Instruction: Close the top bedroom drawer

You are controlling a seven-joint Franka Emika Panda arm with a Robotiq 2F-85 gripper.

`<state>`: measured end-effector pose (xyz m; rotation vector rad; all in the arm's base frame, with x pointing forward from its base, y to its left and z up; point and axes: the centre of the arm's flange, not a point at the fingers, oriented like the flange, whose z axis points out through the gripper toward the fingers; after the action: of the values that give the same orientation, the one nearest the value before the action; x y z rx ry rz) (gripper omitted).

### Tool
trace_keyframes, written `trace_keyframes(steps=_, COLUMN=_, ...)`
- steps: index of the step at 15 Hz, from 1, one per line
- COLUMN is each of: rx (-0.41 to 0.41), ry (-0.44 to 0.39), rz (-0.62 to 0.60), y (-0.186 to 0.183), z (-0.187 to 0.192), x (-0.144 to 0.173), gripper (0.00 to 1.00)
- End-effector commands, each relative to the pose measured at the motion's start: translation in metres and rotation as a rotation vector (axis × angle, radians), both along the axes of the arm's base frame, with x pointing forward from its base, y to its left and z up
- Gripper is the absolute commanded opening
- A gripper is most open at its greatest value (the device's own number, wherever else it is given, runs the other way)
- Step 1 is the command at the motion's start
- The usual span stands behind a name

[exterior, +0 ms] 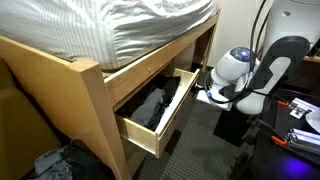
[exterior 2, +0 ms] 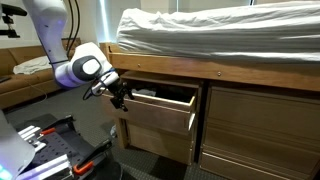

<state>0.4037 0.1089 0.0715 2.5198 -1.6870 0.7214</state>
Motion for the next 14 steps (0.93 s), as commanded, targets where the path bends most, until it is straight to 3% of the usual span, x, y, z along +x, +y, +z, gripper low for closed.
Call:
trace_keyframes(steps=1, rx=-0.001, ry=0.000, rz=0.001, y=0.000, z=0.000, x=0.000, gripper=1.00)
trace_keyframes(steps=4, rx=-0.004, ry=0.004, rz=-0.007, y=-0.001, z=-0.001, x=0.000, gripper=1.00)
trace_keyframes(steps=6, rx=-0.080, ry=-0.149, rz=-0.057, y=-0.003, z=-0.001, x=0.033, gripper=1.00)
trace_keyframes(steps=11, rx=-0.013, ry=-0.406, rz=-0.137, y=0.015, z=0.016, x=0.106, gripper=1.00)
trace_keyframes(steps=12, rx=0.015, ry=-0.403, rz=-0.159, y=0.022, z=0.021, x=0.112, gripper=1.00)
trace_keyframes(steps=13, rx=0.055, ry=-0.390, rz=-0.175, y=0.027, z=0.021, x=0.115, gripper=1.00)
trace_keyframes(steps=14, rx=0.110, ry=-0.331, rz=-0.191, y=-0.013, z=0.032, x=0.052, gripper=1.00)
